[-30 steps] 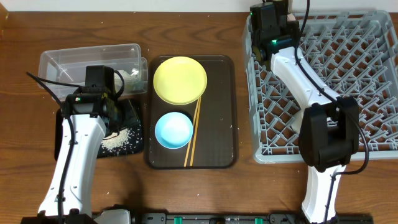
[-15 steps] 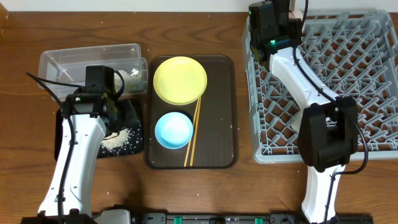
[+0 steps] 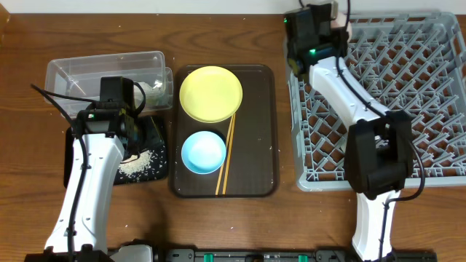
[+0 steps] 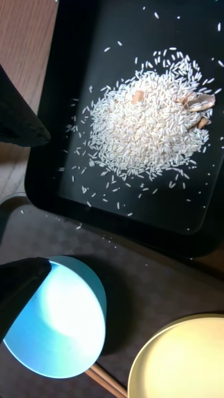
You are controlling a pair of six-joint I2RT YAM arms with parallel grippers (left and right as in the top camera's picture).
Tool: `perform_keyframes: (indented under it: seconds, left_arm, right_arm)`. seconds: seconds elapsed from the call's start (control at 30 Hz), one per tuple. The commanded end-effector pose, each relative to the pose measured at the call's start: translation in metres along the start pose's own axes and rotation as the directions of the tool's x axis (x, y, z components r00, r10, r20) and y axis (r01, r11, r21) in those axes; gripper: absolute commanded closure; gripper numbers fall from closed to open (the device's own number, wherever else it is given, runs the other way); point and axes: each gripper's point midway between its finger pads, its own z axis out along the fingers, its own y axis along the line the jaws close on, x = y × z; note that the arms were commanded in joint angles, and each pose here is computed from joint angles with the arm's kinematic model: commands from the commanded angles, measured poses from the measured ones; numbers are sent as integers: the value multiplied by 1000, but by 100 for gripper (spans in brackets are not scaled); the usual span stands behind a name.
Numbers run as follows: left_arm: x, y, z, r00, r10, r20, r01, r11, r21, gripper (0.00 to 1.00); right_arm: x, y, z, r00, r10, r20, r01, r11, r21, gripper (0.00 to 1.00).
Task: Sort waste into correct bins and load items into the dishwasher rack
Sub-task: 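Set the pink bowl upright-tilted in the rack's back row, release, then move the right gripper to the blue bowl and grasp its rim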
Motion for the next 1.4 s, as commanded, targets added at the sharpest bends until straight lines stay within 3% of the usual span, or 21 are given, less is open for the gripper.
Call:
perform_keyframes:
  seconds: [0.0,0.4,0.5,0.6,0.63,0.77,0.93,1.07,1.37]
  left_arm:
    - [-2,1,-4,1000,-5,10,5,1000,-3,40]
    - [-2,1,-4,1000,-5,11,5,1000,-3,39]
    - [-2,1,-4,1000,-5,10,5,1000,-3,40]
    - [-2,2,-4,1000,-5,10,5,1000,-4,39]
    - [-2,2,-4,1000,-5,11,5,1000,-4,32]
    - [-1,9,-4,1000,-5,13,5,999,-42,30]
    - [1,37,-6,996,-83,17,84,983,-164,29]
    - [1,61,-8,975,-221,22,221,956,-194,28]
    - [0,88,-10,940,-340,33,339,916,-213,20]
  right_arm:
    - [12,23,-12,1000,-16,-14,16,999,-31,99]
    - [53,36,-42,981,22,-193,-62,977,-204,97]
    - [46,26,-53,980,34,-194,-81,968,-237,88]
    - [30,10,-72,983,74,-171,-120,952,-280,64]
    - [25,8,-80,984,74,-162,-123,941,-316,58]
    - [14,24,-129,984,52,-169,-139,815,-562,52]
    - [27,72,-207,971,-69,-229,-168,486,-858,51]
    - [55,104,-258,944,-223,-245,-175,292,-940,50]
    - [127,151,-305,860,-468,-204,-87,261,-962,53]
